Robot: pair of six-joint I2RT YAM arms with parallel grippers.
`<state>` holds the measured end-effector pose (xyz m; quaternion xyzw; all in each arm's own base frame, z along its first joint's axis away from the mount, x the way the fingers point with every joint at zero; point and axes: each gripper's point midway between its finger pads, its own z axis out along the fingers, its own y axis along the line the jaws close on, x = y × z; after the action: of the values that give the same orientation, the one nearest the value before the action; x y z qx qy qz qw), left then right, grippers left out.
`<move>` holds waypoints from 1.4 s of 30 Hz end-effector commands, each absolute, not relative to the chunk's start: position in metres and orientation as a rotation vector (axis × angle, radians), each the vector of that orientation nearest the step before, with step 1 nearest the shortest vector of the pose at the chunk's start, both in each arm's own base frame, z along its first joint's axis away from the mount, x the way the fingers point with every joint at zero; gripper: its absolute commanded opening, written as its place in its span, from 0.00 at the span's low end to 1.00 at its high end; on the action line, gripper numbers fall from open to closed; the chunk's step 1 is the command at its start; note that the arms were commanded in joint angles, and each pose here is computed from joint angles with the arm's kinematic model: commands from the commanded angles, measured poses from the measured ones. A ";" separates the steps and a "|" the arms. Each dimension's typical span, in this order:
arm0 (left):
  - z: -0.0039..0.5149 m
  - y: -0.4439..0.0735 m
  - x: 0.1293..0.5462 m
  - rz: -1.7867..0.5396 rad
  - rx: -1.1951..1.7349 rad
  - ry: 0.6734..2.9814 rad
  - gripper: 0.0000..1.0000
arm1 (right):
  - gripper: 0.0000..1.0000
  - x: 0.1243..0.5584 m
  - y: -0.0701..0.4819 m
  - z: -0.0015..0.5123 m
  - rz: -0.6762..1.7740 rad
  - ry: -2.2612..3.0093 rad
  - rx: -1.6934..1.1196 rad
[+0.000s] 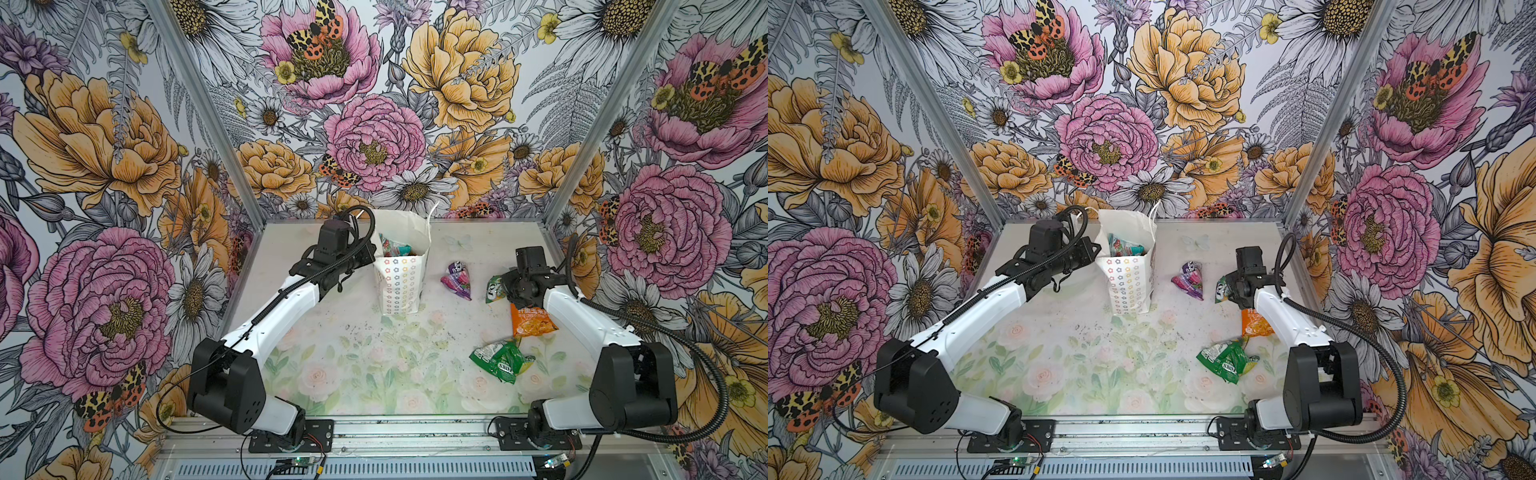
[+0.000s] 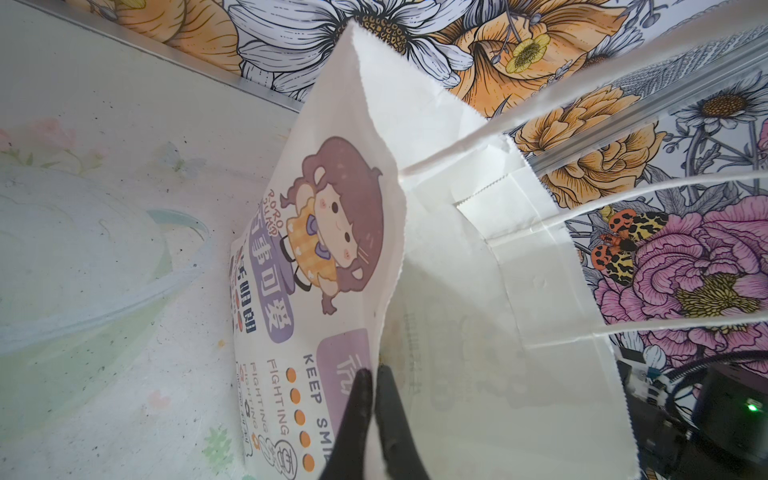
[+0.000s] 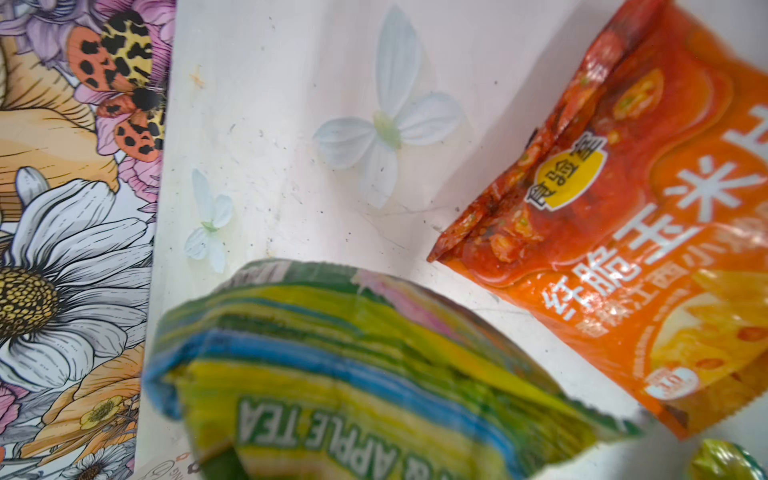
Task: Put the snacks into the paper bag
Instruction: 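Lift the green FOX'S Spring bag high with the right gripper, then swing the green FOX'S Spring bag over the paper bag opening with the right gripper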
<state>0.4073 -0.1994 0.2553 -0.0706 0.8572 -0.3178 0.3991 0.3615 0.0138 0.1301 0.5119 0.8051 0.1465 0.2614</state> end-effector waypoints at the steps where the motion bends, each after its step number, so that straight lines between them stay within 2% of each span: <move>1: 0.263 -0.195 0.406 -0.799 -0.195 2.144 0.00 | 0.08 0.379 0.007 0.196 0.347 2.085 1.130; 8: 0.268 -0.195 0.404 -0.802 -0.191 2.134 0.00 | 0.05 0.392 0.020 0.289 0.359 2.002 0.784; 16: 0.268 -0.194 0.402 -0.798 -0.191 2.133 0.00 | 0.04 0.403 0.055 0.388 0.481 1.879 0.454; 27: 0.274 -0.193 0.400 -0.799 -0.187 2.119 0.00 | 0.01 0.390 0.142 0.513 0.648 1.679 0.032; 33: 0.275 -0.192 0.400 -0.794 -0.190 2.116 0.00 | 0.00 0.380 0.209 0.527 0.718 1.668 -0.163; 42: 0.272 -0.192 0.400 -0.794 -0.189 2.122 0.00 | 0.00 0.374 0.301 0.480 0.701 1.785 -0.406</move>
<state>0.4016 -0.1963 0.2616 -0.0710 0.8554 -0.3176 0.4029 0.3796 0.2912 0.4761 -0.1431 0.7617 0.3166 0.5469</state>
